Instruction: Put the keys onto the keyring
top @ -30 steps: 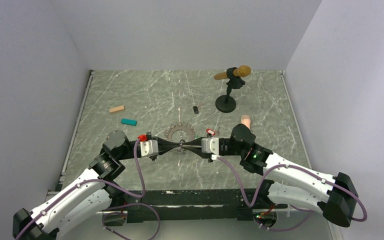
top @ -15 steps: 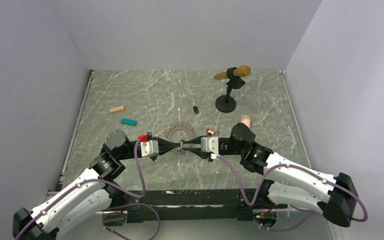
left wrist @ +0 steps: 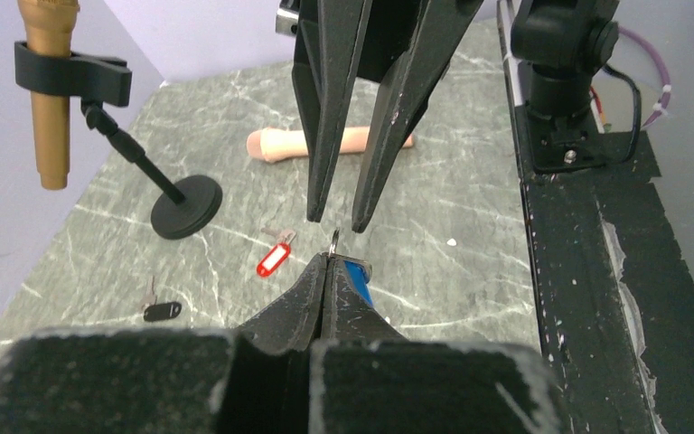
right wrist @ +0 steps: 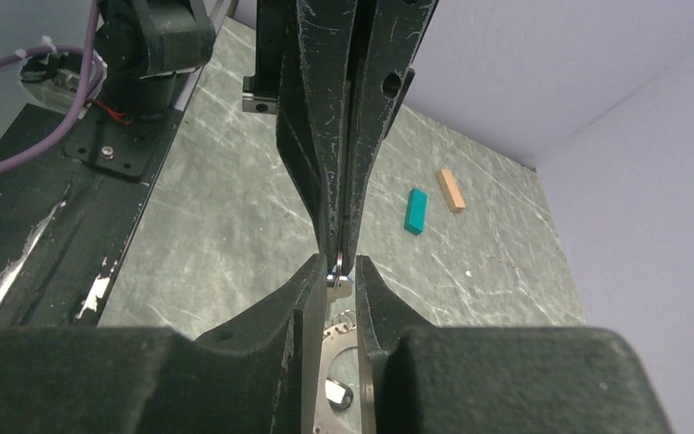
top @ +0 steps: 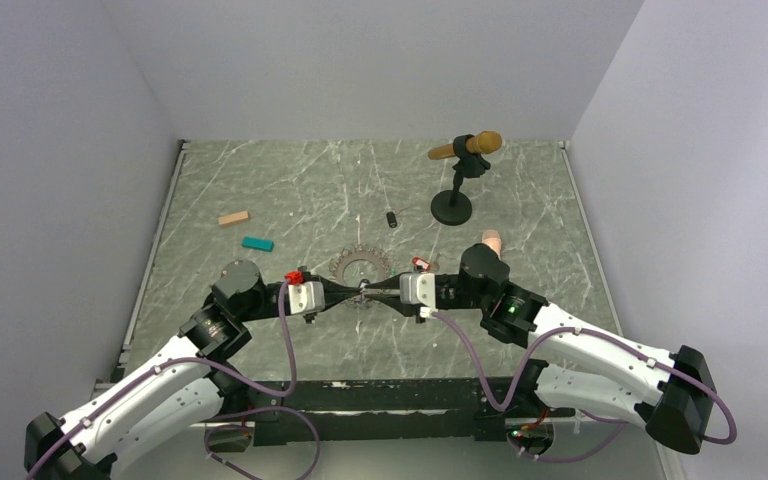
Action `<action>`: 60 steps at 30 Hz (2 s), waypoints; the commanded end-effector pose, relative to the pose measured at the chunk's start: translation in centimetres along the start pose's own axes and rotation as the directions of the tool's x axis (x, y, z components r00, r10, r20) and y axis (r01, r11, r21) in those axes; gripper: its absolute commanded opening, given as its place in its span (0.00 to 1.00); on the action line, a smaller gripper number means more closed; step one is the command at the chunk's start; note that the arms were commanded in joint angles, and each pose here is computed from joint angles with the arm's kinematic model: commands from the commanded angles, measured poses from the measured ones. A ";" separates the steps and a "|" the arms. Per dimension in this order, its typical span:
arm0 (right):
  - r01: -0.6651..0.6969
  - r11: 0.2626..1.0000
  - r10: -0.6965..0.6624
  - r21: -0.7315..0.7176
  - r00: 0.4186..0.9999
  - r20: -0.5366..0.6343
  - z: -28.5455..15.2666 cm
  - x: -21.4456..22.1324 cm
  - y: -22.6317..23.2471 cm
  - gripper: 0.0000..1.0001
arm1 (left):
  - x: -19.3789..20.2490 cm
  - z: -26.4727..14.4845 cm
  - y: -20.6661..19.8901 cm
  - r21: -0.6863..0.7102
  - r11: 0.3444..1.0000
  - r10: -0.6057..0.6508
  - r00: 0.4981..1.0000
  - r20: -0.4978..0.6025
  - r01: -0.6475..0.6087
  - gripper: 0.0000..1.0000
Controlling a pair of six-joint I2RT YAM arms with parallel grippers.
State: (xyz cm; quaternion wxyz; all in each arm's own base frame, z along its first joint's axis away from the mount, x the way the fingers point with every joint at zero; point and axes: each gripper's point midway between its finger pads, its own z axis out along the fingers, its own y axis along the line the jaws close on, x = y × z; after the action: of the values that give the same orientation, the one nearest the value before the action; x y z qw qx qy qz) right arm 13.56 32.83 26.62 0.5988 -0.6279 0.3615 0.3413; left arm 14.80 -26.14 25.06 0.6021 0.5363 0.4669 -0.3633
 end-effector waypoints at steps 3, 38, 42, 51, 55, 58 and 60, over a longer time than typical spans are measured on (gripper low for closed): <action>0.046 0.999 -0.046 -0.005 0.998 -0.036 0.0 -0.9 -1.1 0.22 | -0.3 -0.4 1.7 -0.073 0.995 0.064 0.994 -0.093 -0.071 0.00; 0.020 0.998 -0.027 -0.057 0.992 -0.124 2.4 2.7 -1.3 0.26 | 1.4 -0.6 1.8 -0.101 0.993 0.040 0.970 -0.239 -0.066 0.00; 0.017 0.999 -0.022 -0.049 0.993 -0.117 2.5 2.6 -1.5 0.25 | 1.4 -0.5 1.7 -0.097 0.993 0.038 0.970 -0.239 -0.063 0.00; 0.013 0.998 -0.019 -0.059 0.993 -0.114 2.6 2.7 -1.3 0.18 | 1.4 -0.5 1.7 -0.098 0.993 0.035 0.970 -0.239 -0.060 0.00; 0.012 0.998 -0.019 -0.065 0.994 -0.107 2.7 2.7 -1.1 0.11 | 1.4 -0.5 1.7 -0.097 0.994 0.034 0.970 -0.240 -0.059 0.00; 0.012 0.998 -0.019 -0.068 0.995 -0.103 2.7 2.6 -1.1 0.08 | 1.4 -0.5 1.7 -0.098 0.994 0.033 0.970 -0.239 -0.058 0.00; 0.012 0.997 -0.020 -0.072 0.995 -0.101 2.8 2.6 -1.0 0.04 | 1.4 -0.5 1.7 -0.100 0.993 0.032 0.970 -0.239 -0.057 0.00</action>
State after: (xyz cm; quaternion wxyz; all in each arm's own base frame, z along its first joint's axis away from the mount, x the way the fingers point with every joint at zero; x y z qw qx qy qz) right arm 16.06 34.61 22.21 0.5354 -0.6746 0.4072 0.3040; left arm 16.71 -24.83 21.64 0.5545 0.5576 0.5634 -0.2534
